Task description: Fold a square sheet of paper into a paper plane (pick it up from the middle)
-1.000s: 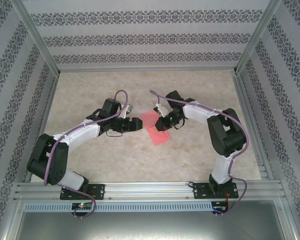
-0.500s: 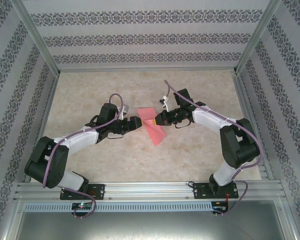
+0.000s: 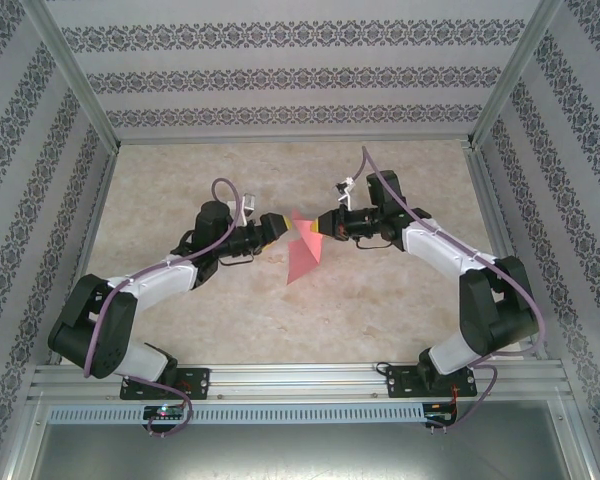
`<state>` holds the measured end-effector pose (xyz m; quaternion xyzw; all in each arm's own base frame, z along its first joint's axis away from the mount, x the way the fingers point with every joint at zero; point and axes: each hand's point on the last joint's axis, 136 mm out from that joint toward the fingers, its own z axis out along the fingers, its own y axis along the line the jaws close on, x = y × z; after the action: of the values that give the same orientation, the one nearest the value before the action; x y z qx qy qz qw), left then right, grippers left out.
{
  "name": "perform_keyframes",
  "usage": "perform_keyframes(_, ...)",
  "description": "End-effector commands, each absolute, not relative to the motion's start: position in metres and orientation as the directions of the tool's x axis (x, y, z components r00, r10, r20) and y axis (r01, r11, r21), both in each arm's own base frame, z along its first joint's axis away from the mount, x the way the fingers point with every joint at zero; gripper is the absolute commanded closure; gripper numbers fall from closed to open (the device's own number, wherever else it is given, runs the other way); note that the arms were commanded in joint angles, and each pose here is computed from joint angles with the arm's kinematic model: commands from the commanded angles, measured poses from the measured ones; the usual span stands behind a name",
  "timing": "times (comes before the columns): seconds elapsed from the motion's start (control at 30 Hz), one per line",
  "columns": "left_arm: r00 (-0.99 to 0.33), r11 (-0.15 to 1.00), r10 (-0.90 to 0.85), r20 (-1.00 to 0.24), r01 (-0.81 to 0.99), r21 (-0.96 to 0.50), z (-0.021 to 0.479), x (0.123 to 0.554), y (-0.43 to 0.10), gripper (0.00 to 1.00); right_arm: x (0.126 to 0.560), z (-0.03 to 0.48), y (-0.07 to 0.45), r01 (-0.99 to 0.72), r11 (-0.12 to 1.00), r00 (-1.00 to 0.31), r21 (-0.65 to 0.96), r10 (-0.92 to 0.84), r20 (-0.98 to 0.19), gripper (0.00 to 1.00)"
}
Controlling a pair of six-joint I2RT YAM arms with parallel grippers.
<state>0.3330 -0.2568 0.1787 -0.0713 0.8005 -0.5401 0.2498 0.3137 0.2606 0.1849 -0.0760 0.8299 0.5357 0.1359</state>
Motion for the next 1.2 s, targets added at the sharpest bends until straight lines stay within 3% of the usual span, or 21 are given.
perform_keyframes(0.0,-0.867,0.332,-0.345,-0.361,0.247,-0.910,0.211,0.332,-0.280,0.22,0.308,0.192,0.264,-0.261,0.347,-0.958,0.901,0.022,-0.286,1.00)
perform_keyframes(0.17,-0.891,0.281,-0.345,-0.296,0.203,-0.938,0.201,0.333,-0.296,0.23,0.305,0.187,0.263,-0.236,0.322,-0.962,0.917,0.060,-0.268,1.00)
perform_keyframes(0.57,-0.916,0.412,-0.310,-0.255,0.113,-0.904,0.163,0.336,-0.299,0.23,0.301,0.181,0.255,-0.201,0.298,-0.963,0.933,0.116,-0.244,1.00)
perform_keyframes(0.67,-0.920,0.359,-0.320,-0.227,0.104,-0.928,0.165,0.339,-0.308,0.23,0.302,0.181,0.256,-0.189,0.272,-0.964,0.944,0.130,-0.230,1.00)
perform_keyframes(1.17,-0.942,0.310,-0.281,-0.186,0.094,-0.946,0.167,0.341,-0.332,0.24,0.301,0.161,0.248,-0.126,0.280,-0.969,0.952,0.170,-0.178,1.00)
